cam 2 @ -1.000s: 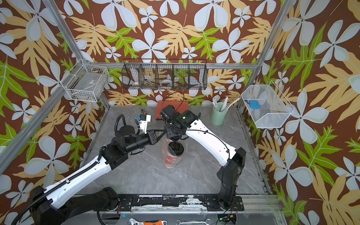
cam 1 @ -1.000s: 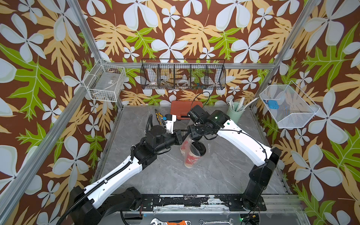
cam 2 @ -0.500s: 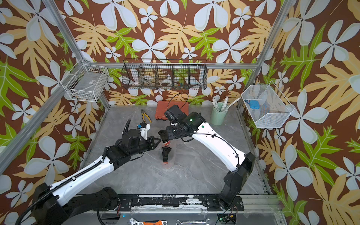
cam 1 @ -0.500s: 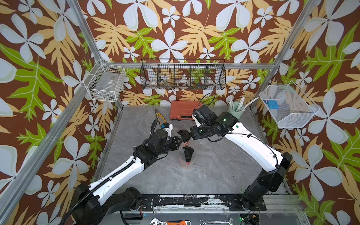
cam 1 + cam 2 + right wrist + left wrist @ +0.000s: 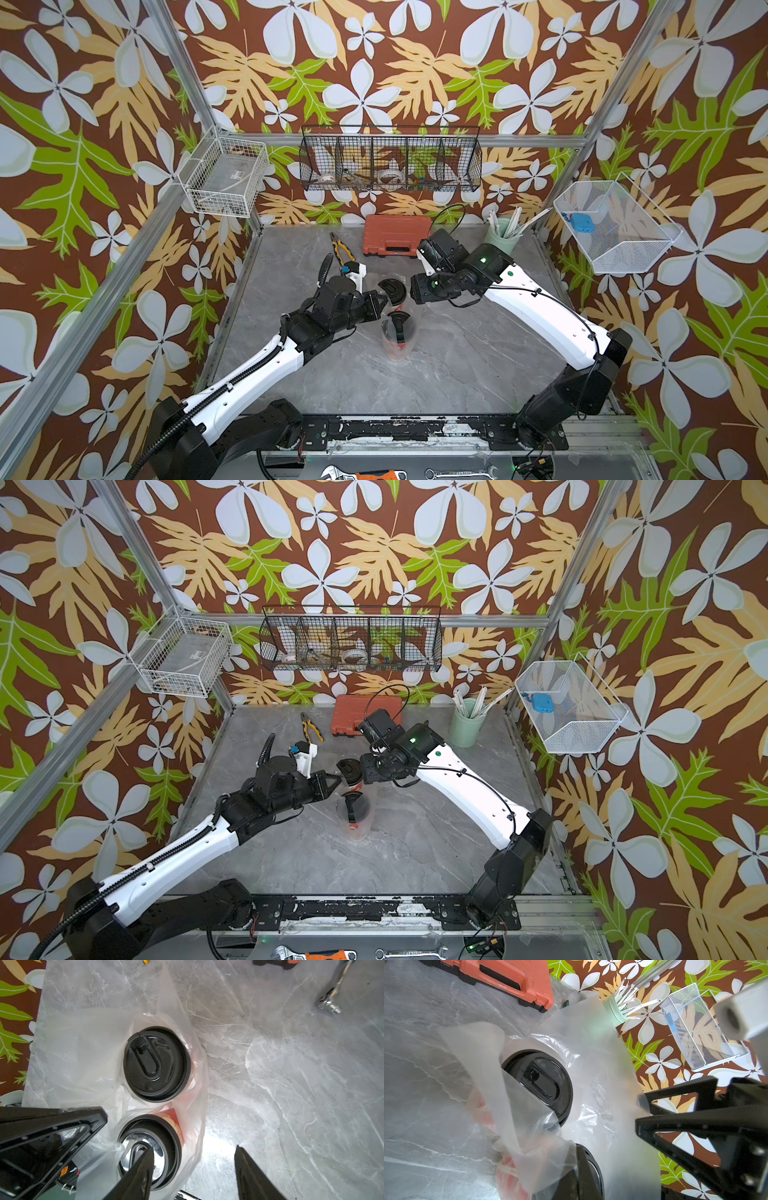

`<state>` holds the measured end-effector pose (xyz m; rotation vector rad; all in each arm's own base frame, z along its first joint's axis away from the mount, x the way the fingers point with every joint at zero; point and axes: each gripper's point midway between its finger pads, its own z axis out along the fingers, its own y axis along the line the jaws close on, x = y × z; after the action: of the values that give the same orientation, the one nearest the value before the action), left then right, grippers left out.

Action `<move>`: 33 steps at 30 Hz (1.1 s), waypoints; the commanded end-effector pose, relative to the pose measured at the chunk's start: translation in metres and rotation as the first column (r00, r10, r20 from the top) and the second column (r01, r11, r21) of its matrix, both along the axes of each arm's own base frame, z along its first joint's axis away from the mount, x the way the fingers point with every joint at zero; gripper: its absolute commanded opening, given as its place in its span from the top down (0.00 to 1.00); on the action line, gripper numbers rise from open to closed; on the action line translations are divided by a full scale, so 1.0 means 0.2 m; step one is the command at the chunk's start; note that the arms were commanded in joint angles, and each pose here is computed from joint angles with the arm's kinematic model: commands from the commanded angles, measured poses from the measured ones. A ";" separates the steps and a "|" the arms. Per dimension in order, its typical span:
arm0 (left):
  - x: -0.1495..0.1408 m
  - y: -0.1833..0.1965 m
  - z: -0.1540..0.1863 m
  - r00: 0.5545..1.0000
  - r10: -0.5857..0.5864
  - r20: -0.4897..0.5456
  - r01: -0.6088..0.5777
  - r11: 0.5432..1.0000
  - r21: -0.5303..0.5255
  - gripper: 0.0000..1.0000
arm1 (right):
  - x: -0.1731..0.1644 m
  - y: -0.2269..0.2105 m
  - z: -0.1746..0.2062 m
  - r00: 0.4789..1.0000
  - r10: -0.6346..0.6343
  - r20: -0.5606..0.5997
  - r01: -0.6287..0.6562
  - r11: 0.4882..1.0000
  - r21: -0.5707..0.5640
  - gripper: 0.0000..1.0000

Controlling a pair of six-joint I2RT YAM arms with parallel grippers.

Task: Pack milk tea into plastic carrier bags
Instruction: Adjust the plastic carrier bag at the center of the board.

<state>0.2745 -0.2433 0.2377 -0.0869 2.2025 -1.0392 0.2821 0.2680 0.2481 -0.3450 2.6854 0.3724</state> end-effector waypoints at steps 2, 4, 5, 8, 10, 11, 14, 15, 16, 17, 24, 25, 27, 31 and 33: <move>0.01 0.03 0.05 0.999 0.031 0.017 -0.031 1.000 0.000 1.00 | 0.02 0.02 -0.01 1.000 -0.009 -0.002 0.009 1.000 0.007 0.50; 0.01 0.05 0.07 0.999 0.040 0.023 -0.040 0.999 0.002 0.97 | 0.02 0.02 0.00 1.000 -0.010 0.000 0.010 1.000 0.001 0.59; 0.01 0.06 0.08 0.999 0.044 0.025 -0.044 0.999 0.007 0.97 | 0.02 0.02 0.01 1.000 -0.010 0.001 0.010 1.000 0.002 0.66; 0.01 0.07 0.08 0.998 0.054 0.025 -0.054 0.998 0.025 0.97 | 0.01 0.01 0.03 1.000 -0.009 0.005 0.009 1.000 0.003 0.87; 0.01 0.07 0.08 0.998 0.053 0.026 -0.054 0.998 0.031 1.00 | 0.01 0.01 0.05 1.000 -0.012 0.009 0.012 1.000 0.011 0.99; 0.02 0.08 0.09 0.998 0.055 0.030 -0.056 0.998 0.036 1.00 | 0.01 0.01 0.06 1.000 -0.010 0.010 0.010 1.000 0.019 1.00; 0.02 0.09 0.09 0.997 0.065 0.036 -0.067 0.996 0.065 1.00 | 0.00 0.01 0.09 1.000 -0.012 0.020 0.011 0.999 0.040 1.00; 0.03 0.10 0.10 0.997 0.071 0.040 -0.074 0.994 0.076 1.00 | 0.00 0.01 0.10 1.000 -0.010 0.021 0.009 0.999 0.043 1.00; 0.03 0.12 0.10 0.996 0.078 0.041 -0.081 0.992 0.091 1.00 | -0.01 0.01 0.10 1.000 -0.010 0.021 0.010 0.999 0.045 1.00; 0.04 0.13 0.10 0.995 0.088 0.044 -0.092 0.990 0.106 1.00 | -0.01 0.00 0.10 1.000 -0.013 0.020 0.012 0.999 0.044 1.00; 0.06 0.18 0.11 0.992 0.112 0.051 -0.120 0.975 0.185 1.00 | -0.03 0.01 0.12 1.000 -0.007 0.021 0.006 0.998 0.065 1.00; 0.06 0.17 0.11 0.993 0.106 0.050 -0.113 0.976 0.185 1.00 | -0.02 0.01 0.11 1.000 -0.008 0.023 0.007 0.998 0.065 1.00; 0.06 0.16 0.09 0.995 0.095 0.038 -0.100 0.976 0.192 1.00 | -0.02 0.01 0.12 1.000 -0.006 0.030 0.004 0.997 0.073 1.00; 0.05 0.17 0.07 0.995 0.097 0.023 -0.100 0.974 0.203 0.82 | 0.00 0.04 0.19 0.998 0.006 0.062 -0.012 0.994 0.104 0.72; 0.04 0.17 0.09 0.995 0.095 0.028 -0.099 0.977 0.190 0.77 | 0.02 0.04 0.25 0.996 0.005 0.094 -0.015 0.994 0.110 0.66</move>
<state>0.2831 -0.2125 0.2524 -0.0887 2.2515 -0.7745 0.2811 0.2726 0.2843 -0.3241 2.6096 0.4744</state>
